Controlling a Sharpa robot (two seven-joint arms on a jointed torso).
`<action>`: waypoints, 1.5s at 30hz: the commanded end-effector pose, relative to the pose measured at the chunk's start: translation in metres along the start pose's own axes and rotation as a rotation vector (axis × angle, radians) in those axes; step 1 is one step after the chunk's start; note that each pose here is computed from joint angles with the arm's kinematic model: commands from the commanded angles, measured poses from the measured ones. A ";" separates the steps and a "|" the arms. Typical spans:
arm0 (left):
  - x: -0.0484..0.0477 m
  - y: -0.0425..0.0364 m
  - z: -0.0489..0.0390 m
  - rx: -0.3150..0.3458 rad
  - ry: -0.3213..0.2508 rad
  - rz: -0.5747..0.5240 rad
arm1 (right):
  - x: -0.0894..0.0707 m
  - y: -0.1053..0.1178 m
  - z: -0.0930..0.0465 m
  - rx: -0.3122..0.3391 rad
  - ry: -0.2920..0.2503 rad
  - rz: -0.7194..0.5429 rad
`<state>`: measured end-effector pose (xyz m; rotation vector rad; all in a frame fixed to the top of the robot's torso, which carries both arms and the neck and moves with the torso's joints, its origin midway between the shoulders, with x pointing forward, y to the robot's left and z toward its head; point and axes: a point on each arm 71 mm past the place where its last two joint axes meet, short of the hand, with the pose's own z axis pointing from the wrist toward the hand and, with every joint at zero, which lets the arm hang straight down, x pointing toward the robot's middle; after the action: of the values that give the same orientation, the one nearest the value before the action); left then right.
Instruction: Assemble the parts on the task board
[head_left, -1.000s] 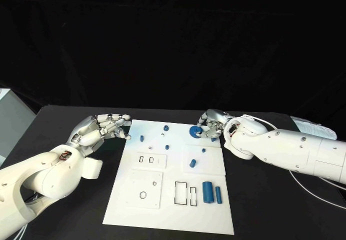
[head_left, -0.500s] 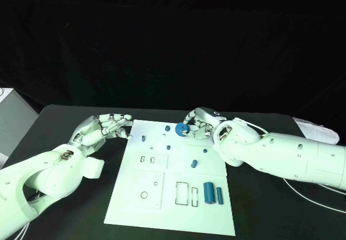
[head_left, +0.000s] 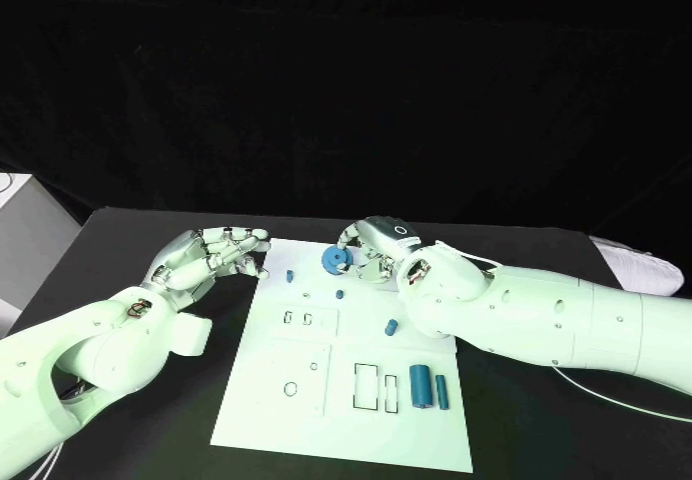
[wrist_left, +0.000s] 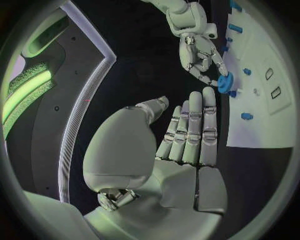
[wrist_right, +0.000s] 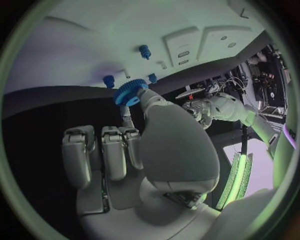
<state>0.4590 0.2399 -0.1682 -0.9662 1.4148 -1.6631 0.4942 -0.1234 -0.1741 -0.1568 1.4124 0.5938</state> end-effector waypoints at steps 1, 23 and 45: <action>0.0039 -0.0007 0.0008 0.005 0.025 -0.005 | 0.002 0.003 0.003 -0.022 -0.018 -0.052; 0.0067 0.0007 0.0030 0.003 0.033 -0.009 | 0.020 0.004 0.013 -0.008 0.055 -0.076; 0.0063 0.0011 0.0033 0.003 0.033 -0.008 | 0.029 0.006 0.011 -0.012 0.092 -0.080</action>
<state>0.4599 0.2351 -0.1693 -0.9622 1.4260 -1.6721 0.5042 -0.1069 -0.1940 -0.2229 1.4630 0.5410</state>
